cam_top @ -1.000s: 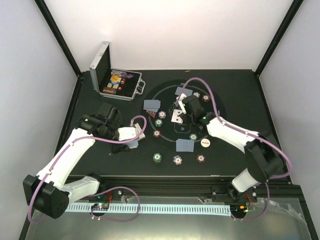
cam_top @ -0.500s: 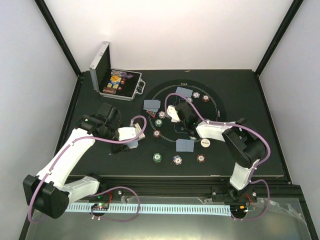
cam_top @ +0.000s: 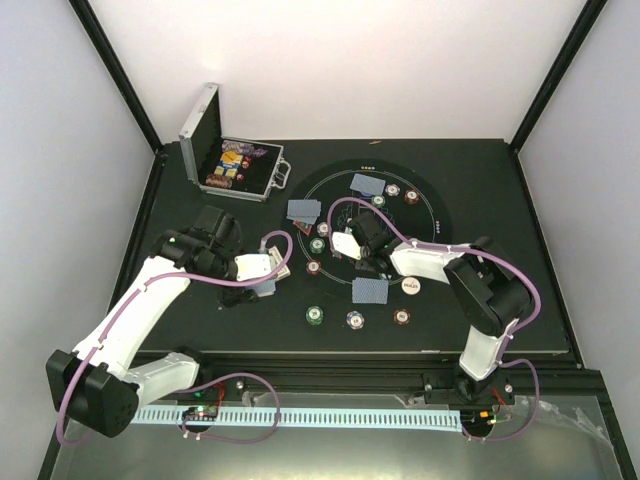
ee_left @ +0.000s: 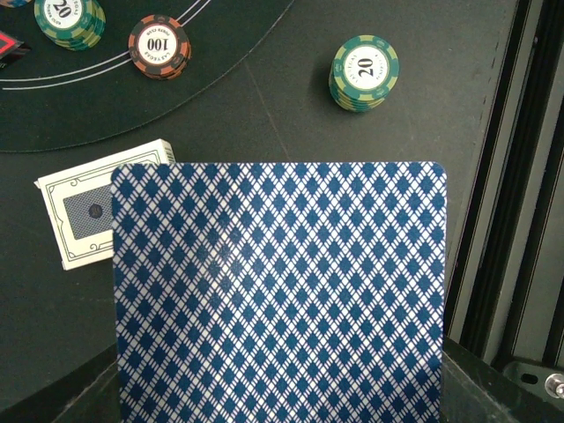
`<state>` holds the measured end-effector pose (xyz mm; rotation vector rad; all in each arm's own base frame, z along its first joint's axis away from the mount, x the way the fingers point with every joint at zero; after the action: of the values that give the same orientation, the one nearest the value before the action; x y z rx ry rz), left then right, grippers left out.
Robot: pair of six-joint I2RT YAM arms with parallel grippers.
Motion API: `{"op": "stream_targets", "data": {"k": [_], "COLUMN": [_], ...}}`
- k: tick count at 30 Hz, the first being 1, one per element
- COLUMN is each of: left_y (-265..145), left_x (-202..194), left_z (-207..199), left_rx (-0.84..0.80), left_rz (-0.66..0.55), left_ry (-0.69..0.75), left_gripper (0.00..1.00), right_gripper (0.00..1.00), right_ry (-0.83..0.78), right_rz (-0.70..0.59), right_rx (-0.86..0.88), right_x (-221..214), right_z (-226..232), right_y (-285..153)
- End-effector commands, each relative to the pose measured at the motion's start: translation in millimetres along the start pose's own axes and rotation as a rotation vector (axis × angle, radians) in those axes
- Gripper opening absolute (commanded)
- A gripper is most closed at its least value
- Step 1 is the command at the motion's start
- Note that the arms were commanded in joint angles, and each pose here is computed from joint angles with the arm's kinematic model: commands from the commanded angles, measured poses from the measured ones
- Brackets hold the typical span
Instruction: Distribute texas hold em gaming equipment
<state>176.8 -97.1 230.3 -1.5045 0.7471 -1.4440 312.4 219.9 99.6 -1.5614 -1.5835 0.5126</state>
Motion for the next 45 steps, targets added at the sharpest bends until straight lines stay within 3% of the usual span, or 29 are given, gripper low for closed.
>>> {"op": "stream_targets", "data": {"k": [1, 2, 6, 7, 8, 12, 16, 23, 32, 45], "left_y": [-10.7, -11.3, -11.5, -11.5, -11.3, -11.0, -10.7, -10.8, -9.0, -11.1], "left_x": [2.5, 2.7, 3.3, 3.6, 3.6, 2.9, 1.0, 2.5, 2.1, 0.2], "left_z": [1.8, 1.9, 2.4, 2.4, 2.4, 1.7, 0.8, 1.5, 2.2, 2.4], "left_rx": [0.022, 0.023, 0.021, 0.020, 0.018, 0.019, 0.024, 0.018, 0.015, 0.025], "left_rz": [-0.002, -0.001, -0.001, -0.004, -0.004, -0.004, 0.003, -0.007, -0.005, 0.007], "left_ry": [0.016, 0.018, 0.017, 0.016, 0.016, 0.014, 0.021, 0.014, 0.010, 0.011], "left_gripper": [0.02, 0.02, 0.01, 0.02, 0.01, 0.02, 0.02, 0.02, 0.02, 0.02], "right_gripper": [0.24, 0.31, 0.34, 0.46, 0.47, 0.45, 0.45, 0.47, 0.48, 0.48], "right_ry": [0.007, 0.006, 0.025, 0.029, 0.031, 0.085, 0.197, 0.221, 0.205, 0.221], "right_rz": [-0.012, -0.002, 0.024, 0.036, 0.049, 0.072, 0.005, -0.033, 0.044, 0.126], "right_rx": [-0.004, -0.003, 0.011, 0.020, 0.028, 0.026, 0.026, 0.098, 0.116, 0.050], "right_x": [6.7, 6.2, 4.2, 2.7, 1.8, 3.9, 17.4, 15.4, -1.2, 1.0], "right_z": [-9.9, -10.8, -12.6, -11.8, -11.4, -16.7, -31.3, -19.1, 1.5, -11.0], "right_y": [-15.2, -17.2, -20.7, -19.2, -17.1, -8.1, -17.3, -19.6, 2.7, 41.6]}}
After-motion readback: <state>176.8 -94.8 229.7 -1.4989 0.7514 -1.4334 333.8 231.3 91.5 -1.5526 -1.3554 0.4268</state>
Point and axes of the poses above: each gripper's point midway between its finger pads, its own y axis out along the fingers, its own z axis along the line the jaws close on, x = y × z, the point moved 8 cm from there along -y, back along the fingers, and after that the axes turned 4 degrees about y, right-handed, at the moved point
